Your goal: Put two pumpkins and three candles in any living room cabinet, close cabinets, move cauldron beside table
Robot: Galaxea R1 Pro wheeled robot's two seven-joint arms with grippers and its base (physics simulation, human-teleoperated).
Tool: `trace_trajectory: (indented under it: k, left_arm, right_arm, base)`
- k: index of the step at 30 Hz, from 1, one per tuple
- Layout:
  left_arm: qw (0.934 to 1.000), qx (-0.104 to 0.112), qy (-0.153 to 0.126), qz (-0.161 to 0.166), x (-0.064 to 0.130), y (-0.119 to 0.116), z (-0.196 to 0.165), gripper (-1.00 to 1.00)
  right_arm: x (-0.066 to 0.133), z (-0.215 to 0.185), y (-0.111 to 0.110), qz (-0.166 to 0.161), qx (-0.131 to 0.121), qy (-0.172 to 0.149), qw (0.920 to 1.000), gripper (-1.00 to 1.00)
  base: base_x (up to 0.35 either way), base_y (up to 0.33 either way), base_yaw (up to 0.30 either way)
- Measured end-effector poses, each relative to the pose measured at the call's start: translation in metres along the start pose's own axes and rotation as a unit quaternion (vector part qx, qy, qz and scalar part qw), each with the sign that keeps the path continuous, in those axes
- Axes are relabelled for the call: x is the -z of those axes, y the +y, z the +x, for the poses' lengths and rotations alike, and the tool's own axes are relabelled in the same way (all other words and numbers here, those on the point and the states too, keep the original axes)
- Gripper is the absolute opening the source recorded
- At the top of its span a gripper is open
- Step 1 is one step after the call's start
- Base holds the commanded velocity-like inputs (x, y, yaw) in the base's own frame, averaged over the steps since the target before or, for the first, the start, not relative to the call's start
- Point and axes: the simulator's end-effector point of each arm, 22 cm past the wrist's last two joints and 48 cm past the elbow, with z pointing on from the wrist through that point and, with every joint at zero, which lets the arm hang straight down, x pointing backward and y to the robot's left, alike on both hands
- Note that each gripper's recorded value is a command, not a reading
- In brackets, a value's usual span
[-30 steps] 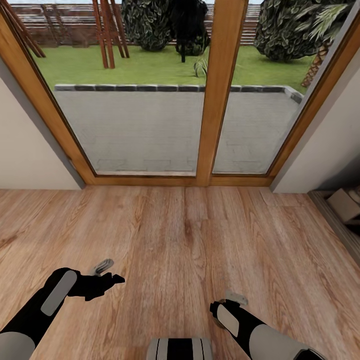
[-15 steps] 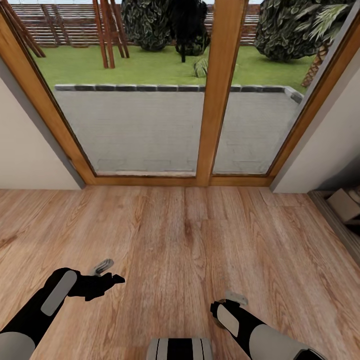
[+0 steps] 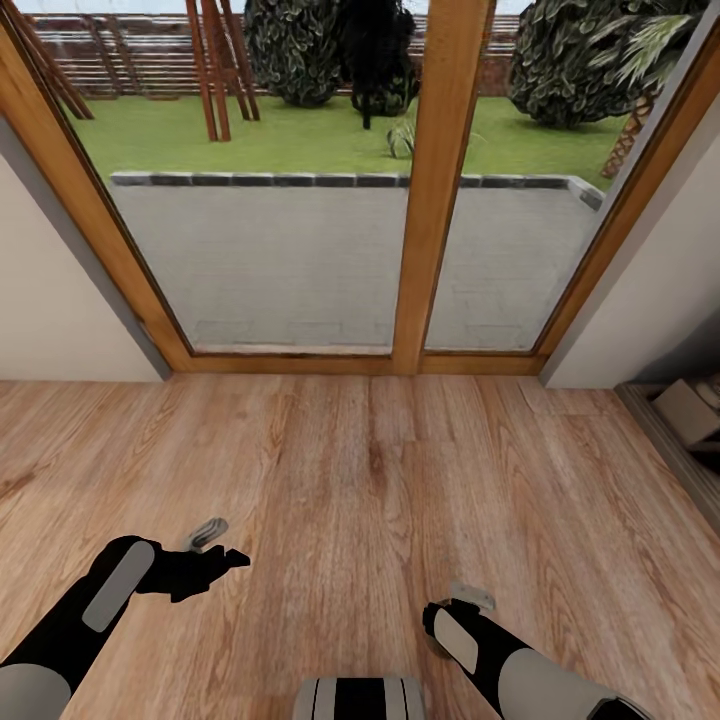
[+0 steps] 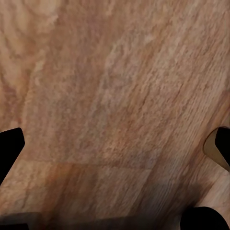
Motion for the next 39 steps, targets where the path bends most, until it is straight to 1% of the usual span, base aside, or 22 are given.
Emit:
trace_trajectory:
  k: [9, 33, 39]
  left_arm:
    - [1.0, 0.0, 0.0, 0.0, 0.0, 0.0, 0.0, 1.0]
    - [0.9988, -0.018, -0.041, 0.019, 0.04, -0.028, -0.02, 1.0]
    - [0.9982, -0.025, -0.049, 0.026, 0.048, -0.039, -0.021, 1.0]
  right_arm:
    - [0.0, 0.0, 0.0, 0.0, 0.0, 0.0, 1.0, -1.0]
    - [0.037, -0.04, 0.007, -0.015, -0.007, -0.048, 0.9987, -1.0]
    - [0.047, -0.049, 0.008, -0.019, -0.009, -0.059, 0.998, -1.0]
  base:
    - [0.0, 0.0, 0.0]
    - [0.0, 0.0, 0.0]
    - [0.0, 0.0, 0.0]
